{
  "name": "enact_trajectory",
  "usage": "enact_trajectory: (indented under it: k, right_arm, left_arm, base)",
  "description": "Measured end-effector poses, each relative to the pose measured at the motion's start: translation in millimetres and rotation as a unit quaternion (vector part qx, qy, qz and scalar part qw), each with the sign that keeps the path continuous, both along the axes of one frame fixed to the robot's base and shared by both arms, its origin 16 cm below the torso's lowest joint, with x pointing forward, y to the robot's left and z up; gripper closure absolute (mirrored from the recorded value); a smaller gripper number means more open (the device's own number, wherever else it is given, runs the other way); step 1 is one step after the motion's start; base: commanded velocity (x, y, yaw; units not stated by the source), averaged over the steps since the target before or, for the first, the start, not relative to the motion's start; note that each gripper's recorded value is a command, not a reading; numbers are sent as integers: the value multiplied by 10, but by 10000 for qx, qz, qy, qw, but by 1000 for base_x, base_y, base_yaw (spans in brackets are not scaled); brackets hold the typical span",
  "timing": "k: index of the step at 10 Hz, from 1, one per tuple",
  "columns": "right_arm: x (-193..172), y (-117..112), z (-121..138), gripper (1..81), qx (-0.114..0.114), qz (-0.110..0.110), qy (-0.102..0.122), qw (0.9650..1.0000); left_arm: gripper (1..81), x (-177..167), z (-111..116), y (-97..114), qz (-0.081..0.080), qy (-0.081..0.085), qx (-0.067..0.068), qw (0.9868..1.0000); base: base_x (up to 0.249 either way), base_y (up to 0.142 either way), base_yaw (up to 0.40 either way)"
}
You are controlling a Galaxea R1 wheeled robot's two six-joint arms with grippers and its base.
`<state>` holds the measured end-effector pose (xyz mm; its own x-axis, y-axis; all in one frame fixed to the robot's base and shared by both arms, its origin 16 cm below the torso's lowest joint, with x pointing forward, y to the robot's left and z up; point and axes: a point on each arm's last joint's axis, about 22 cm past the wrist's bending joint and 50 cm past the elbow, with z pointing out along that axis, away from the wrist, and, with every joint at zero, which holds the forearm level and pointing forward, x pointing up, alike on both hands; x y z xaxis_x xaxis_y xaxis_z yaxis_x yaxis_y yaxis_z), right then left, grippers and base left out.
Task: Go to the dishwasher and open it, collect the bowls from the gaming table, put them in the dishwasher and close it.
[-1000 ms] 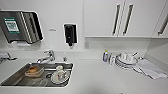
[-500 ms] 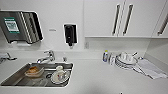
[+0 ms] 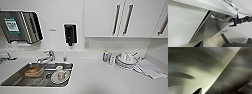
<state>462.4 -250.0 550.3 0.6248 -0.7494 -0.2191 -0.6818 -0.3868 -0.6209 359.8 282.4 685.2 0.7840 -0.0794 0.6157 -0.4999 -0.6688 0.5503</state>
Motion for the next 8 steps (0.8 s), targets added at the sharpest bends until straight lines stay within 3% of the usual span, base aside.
enact_trajectory:
  k: [3, 8]
  right_arm:
    - [-32, -113, 2, 10, -100, 58, -119, 9999]
    - [-106, -105, -44, 10, -150, 221, -332, 9991]
  left_arm:
    - [10, 2, -2, 0, 0, 2, 0, 10000]
    - [10, 6, -12, 10, 4, 5, 13, 10000]
  base:
    - [0, 0, 0]
    - [0, 0, 0]
